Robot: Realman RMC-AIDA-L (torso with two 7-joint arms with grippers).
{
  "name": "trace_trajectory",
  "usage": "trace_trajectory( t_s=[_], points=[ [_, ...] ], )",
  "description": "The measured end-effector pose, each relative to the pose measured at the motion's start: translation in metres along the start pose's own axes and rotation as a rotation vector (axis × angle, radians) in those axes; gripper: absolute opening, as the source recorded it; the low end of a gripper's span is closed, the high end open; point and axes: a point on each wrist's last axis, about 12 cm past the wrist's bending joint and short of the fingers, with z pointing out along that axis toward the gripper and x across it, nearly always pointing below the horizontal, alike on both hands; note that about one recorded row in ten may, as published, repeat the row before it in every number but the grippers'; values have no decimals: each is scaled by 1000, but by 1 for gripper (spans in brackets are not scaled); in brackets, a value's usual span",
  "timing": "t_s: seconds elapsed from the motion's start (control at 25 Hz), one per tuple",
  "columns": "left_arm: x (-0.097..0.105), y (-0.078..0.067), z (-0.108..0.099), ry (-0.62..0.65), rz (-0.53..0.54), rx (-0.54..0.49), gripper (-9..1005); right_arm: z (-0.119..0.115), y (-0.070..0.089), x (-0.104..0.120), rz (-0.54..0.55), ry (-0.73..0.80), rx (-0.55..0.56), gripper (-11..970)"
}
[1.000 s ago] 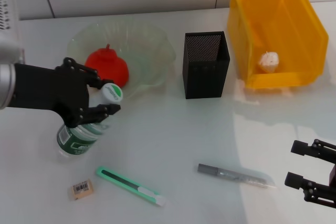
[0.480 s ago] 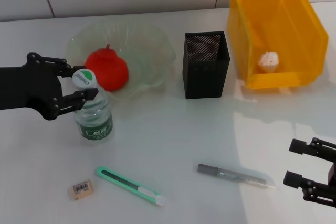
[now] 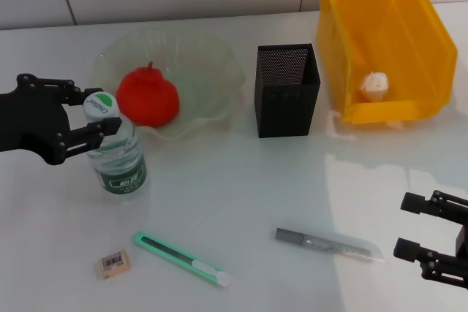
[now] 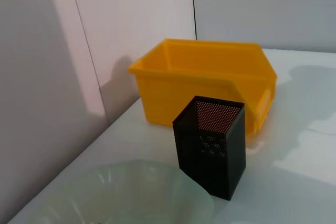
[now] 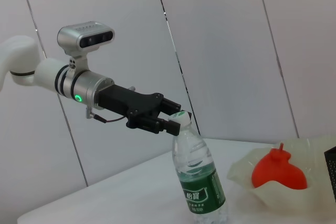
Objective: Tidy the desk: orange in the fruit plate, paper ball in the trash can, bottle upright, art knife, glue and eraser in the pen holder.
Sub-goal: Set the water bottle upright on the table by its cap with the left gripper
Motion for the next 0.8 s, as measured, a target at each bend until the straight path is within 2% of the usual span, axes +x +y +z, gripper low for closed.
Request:
trace_trajectory(
  t_s=[0.8],
  points=[
    [8, 10, 5, -11, -48, -28, 490, 1, 0, 0, 0, 6, -6, 685]
  ],
)
